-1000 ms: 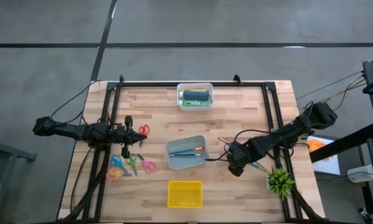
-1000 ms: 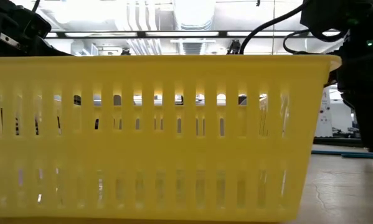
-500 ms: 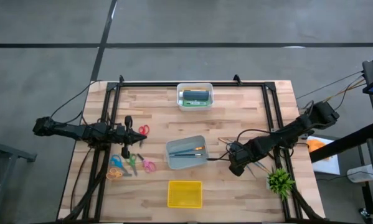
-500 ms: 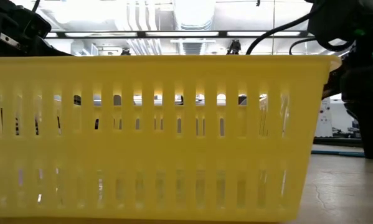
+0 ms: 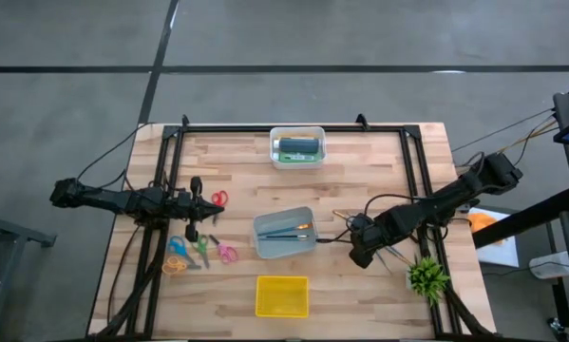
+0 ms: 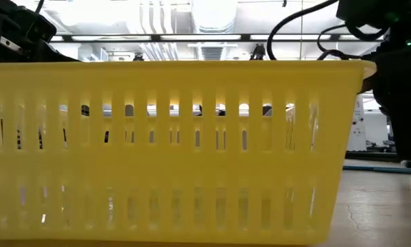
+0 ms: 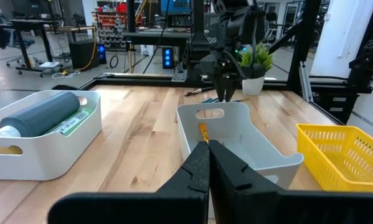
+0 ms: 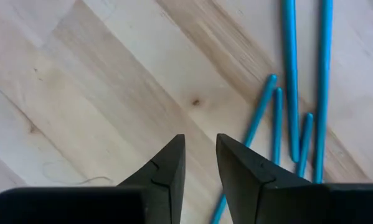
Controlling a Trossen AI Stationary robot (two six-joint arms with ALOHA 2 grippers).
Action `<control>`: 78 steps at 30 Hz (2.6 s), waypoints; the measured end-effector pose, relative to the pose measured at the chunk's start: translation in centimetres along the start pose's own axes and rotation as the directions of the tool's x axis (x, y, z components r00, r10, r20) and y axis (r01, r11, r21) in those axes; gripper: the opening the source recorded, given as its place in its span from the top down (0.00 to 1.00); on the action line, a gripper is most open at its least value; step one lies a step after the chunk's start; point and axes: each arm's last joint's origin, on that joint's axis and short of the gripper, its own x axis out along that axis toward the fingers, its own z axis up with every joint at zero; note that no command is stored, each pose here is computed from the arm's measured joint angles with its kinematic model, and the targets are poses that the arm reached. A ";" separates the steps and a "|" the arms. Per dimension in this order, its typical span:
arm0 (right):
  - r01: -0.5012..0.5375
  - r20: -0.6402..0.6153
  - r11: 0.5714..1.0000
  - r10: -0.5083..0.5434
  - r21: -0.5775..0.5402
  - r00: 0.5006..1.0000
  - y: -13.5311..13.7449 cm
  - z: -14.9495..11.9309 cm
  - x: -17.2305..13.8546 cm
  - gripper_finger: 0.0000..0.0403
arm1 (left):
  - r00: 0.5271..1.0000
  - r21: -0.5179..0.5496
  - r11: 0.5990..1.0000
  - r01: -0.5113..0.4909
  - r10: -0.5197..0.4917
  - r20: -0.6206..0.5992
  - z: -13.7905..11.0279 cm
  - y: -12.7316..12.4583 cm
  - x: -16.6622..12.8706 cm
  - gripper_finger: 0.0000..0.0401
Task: Pick & Place Paint Supplies
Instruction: Put the blue paint brush into the gray bin
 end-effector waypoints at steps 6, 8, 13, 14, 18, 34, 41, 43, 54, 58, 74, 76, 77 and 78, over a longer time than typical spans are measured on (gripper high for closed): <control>0.052 -0.034 0.998 -0.051 0.035 0.998 -0.6 -0.3 0.2 0.78 | 1.000 0.000 1.000 0.000 0.000 0.000 0.0 0.0 0.0 1.00; 0.055 -0.044 0.997 -0.053 0.058 0.998 -0.7 -0.4 0.3 0.78 | 1.000 0.000 1.000 0.000 0.000 0.000 0.0 0.0 0.0 1.00; 0.060 -0.052 0.996 -0.057 0.065 0.997 -0.6 -0.7 0.5 0.78 | 1.000 0.000 1.000 0.000 0.000 0.000 0.0 0.0 0.0 1.00; 0.064 -0.054 0.995 -0.060 0.071 0.997 -0.7 -0.8 0.5 0.78 | 1.000 0.000 1.000 0.000 0.000 -0.001 0.0 0.0 0.0 1.00; 0.083 -0.061 0.991 -0.077 0.102 0.995 -1.1 -1.1 0.9 0.78 | 1.000 0.000 1.000 0.000 0.000 -0.001 0.0 0.0 0.0 1.00; 0.065 -0.047 0.990 -0.060 0.126 0.997 -1.8 -1.3 1.9 0.80 | 1.000 0.000 1.000 0.000 0.000 -0.001 0.0 0.0 0.0 1.00; 0.089 -0.037 0.986 -0.084 0.141 0.996 -2.0 -1.4 2.0 0.96 | 1.000 0.000 1.000 0.000 0.000 0.000 0.0 0.0 0.0 1.00; 0.089 -0.037 0.986 -0.084 0.141 0.996 -2.0 -1.4 2.0 0.96 | 1.000 0.000 1.000 0.000 0.000 -0.001 0.0 0.0 0.0 1.00; 0.089 -0.036 0.985 -0.084 0.150 0.996 -2.0 -1.4 2.0 0.96 | 1.000 0.000 1.000 0.000 0.000 -0.001 0.0 0.0 0.0 1.00; 0.086 -0.035 0.985 -0.082 0.148 0.996 -2.0 -1.4 2.0 0.96 | 1.000 0.000 1.000 0.000 0.000 -0.001 0.0 0.0 0.0 1.00; 0.047 0.064 0.999 -0.048 0.007 0.997 0.8 0.1 -1.6 0.96 | 1.000 0.000 1.000 0.000 0.000 -0.001 0.0 0.0 0.0 1.00; 0.037 0.098 0.999 -0.034 -0.037 0.995 1.4 0.5 -2.3 0.96 | 1.000 0.000 1.000 0.000 0.000 0.000 0.0 0.0 0.0 1.00; 0.031 0.118 0.998 -0.024 -0.060 0.993 1.7 0.6 -2.7 0.96 | 1.000 0.000 1.000 0.000 0.000 -0.001 0.0 0.0 0.0 1.00; 0.029 0.137 0.996 -0.018 -0.084 0.990 1.9 0.8 -3.0 0.96 | 1.000 0.000 1.000 0.000 0.000 0.000 0.0 0.0 0.0 1.00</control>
